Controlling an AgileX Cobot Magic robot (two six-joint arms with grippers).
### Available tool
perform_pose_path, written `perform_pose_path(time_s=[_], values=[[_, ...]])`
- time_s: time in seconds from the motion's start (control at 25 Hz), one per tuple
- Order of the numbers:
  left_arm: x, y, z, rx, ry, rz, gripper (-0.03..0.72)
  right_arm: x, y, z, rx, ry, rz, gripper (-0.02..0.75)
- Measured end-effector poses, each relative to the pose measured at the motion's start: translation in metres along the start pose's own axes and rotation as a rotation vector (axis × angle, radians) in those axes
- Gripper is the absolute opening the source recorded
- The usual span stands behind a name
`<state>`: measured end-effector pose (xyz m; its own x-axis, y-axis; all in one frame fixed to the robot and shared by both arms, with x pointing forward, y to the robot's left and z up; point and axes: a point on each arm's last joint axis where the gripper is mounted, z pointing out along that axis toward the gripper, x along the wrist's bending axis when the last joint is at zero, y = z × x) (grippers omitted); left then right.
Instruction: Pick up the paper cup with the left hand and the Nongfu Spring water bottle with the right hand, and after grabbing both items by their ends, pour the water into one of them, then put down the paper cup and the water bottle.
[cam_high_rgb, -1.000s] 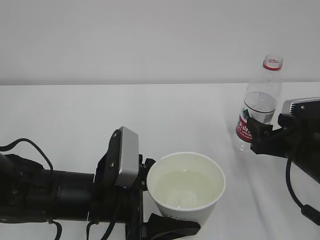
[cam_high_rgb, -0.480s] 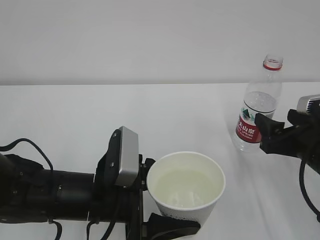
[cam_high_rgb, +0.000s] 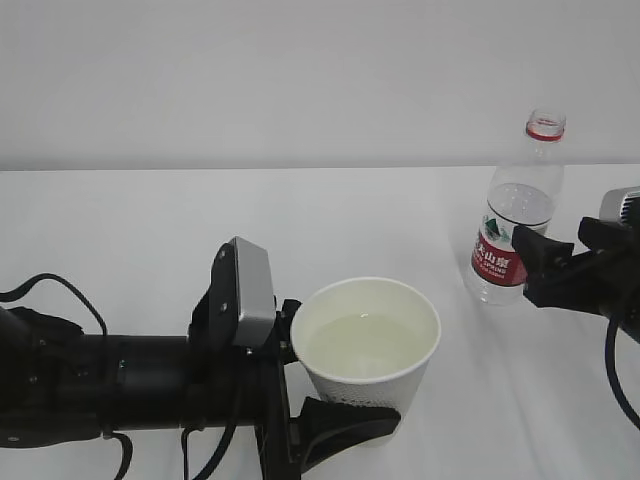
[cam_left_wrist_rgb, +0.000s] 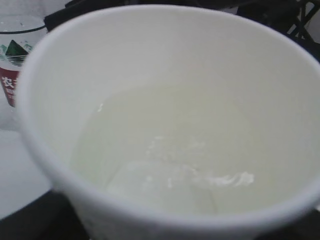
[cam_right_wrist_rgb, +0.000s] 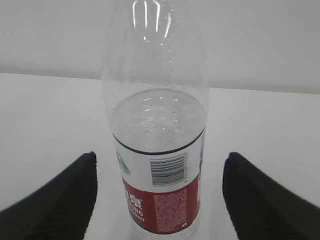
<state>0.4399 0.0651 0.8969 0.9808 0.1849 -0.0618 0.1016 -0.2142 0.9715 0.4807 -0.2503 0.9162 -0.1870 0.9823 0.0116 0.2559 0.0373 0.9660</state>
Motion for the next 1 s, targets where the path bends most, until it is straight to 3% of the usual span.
perform_pose_path(time_s=[0.84,1.0], values=[[0.018,0.000,-0.002,-0.006,0.194,-0.100,0.562,0.000,-0.001,0.000,0.004,0.000,0.002,0.589],[0.020,0.000,-0.002,-0.009,0.219,-0.073,0.562,0.000,-0.001,0.000,0.005,0.000,0.002,0.589]])
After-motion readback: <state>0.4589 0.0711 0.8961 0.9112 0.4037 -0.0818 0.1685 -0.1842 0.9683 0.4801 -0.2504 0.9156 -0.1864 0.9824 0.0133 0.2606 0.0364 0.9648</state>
